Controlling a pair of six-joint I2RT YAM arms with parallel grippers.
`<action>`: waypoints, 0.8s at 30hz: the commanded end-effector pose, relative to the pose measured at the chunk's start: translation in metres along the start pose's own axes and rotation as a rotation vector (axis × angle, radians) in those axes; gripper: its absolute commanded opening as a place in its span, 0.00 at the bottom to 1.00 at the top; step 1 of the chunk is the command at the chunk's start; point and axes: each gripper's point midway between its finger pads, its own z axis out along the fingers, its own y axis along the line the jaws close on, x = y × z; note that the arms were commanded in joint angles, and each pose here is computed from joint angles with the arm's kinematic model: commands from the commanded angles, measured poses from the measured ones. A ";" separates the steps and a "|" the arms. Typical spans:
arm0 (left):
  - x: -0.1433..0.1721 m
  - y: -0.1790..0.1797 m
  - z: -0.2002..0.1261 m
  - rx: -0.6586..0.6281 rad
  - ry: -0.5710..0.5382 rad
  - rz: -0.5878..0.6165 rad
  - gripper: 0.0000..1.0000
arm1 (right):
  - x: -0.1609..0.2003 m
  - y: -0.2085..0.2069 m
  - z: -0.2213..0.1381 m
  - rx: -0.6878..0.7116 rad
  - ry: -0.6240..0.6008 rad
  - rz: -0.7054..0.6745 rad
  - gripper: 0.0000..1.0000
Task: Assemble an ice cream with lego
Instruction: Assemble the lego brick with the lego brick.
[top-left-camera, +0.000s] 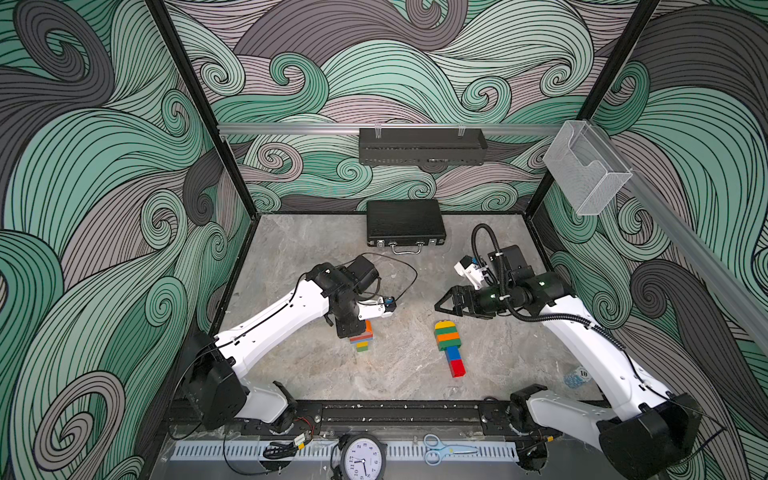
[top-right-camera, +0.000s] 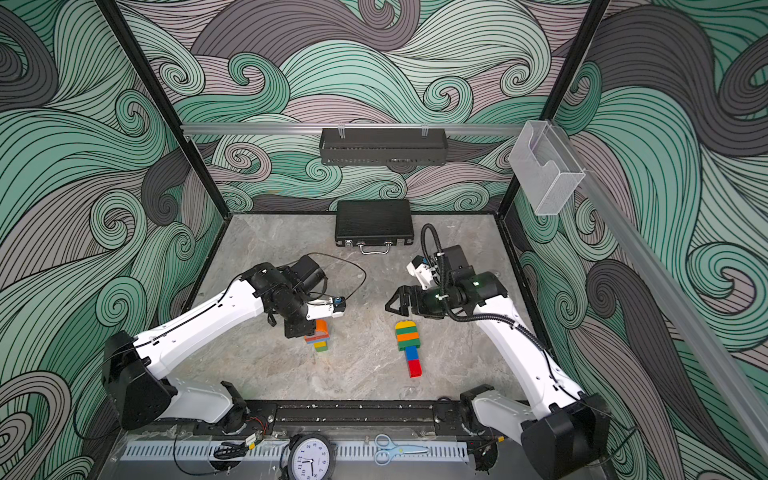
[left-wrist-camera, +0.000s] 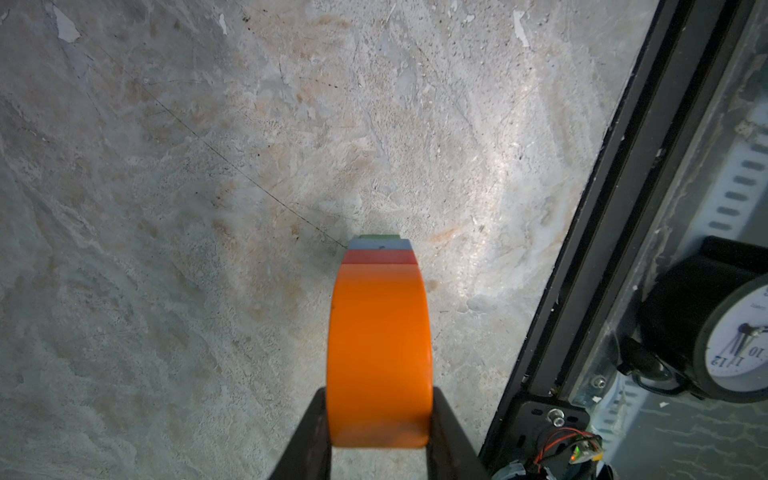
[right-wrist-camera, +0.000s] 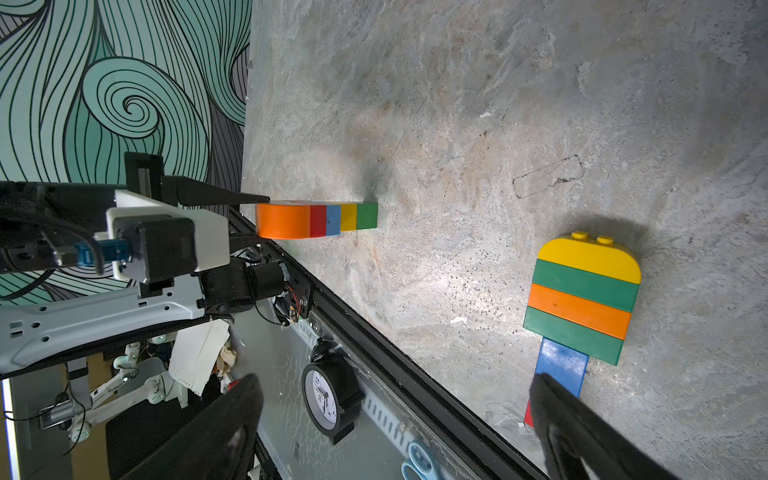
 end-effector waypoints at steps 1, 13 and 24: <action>0.011 -0.020 0.012 0.101 0.061 -0.012 0.35 | -0.002 0.006 -0.006 0.003 -0.016 -0.037 0.99; 0.009 -0.020 0.003 0.078 0.034 -0.005 0.46 | -0.002 0.006 -0.006 0.005 -0.013 -0.038 0.99; 0.004 -0.004 -0.003 -0.007 0.023 0.007 0.59 | -0.001 0.006 -0.007 0.004 -0.014 -0.037 0.99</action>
